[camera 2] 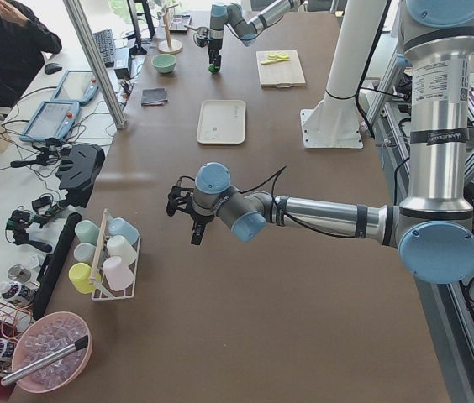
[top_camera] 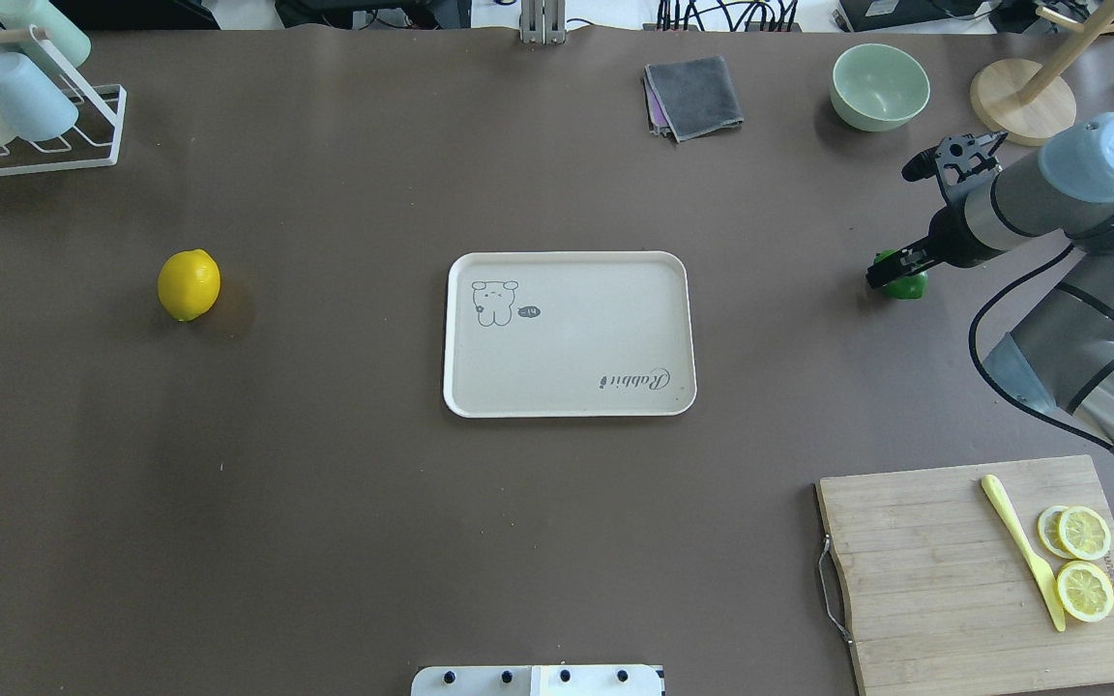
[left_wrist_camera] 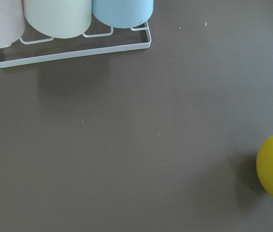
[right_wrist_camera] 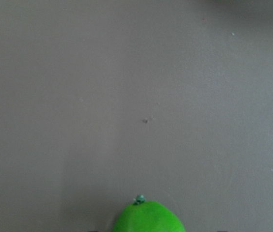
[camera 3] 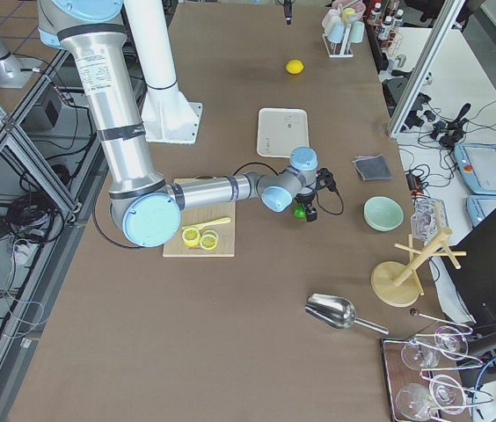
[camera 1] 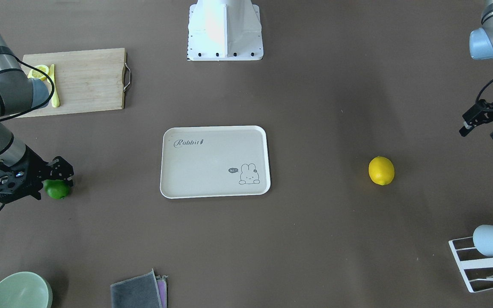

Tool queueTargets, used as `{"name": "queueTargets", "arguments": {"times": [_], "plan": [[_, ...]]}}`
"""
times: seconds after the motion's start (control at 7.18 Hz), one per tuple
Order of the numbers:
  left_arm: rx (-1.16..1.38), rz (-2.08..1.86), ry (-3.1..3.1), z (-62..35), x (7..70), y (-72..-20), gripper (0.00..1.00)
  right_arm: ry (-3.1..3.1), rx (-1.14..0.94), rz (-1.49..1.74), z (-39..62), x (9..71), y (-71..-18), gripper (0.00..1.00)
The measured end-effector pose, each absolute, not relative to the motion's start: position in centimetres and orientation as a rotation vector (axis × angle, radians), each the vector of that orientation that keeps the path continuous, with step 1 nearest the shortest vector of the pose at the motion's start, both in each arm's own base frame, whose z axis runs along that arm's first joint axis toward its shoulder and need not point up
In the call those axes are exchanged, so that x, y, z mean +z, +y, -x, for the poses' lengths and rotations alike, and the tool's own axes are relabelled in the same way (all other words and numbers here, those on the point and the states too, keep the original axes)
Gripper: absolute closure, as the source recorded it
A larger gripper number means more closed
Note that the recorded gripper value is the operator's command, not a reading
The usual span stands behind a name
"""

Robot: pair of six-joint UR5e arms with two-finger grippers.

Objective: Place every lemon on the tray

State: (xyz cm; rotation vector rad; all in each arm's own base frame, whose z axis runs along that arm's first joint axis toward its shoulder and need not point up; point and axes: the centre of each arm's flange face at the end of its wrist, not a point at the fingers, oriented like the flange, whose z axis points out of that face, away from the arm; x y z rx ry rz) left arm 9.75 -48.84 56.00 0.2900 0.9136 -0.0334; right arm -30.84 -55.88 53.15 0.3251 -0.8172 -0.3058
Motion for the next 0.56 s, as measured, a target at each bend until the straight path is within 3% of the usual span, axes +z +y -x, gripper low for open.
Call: {"name": "queueTargets", "arguments": {"times": [0.28,0.56], "plan": [[-0.036,-0.29,0.921,-10.2,55.5,-49.1,0.02,-0.83,-0.3,-0.329,31.4,52.0,-55.6,1.0],[-0.034,-0.287,0.95,-12.8,53.7,-49.6,0.02,-0.87,-0.267,-0.307,31.7,46.7,-55.9,1.0]]}}
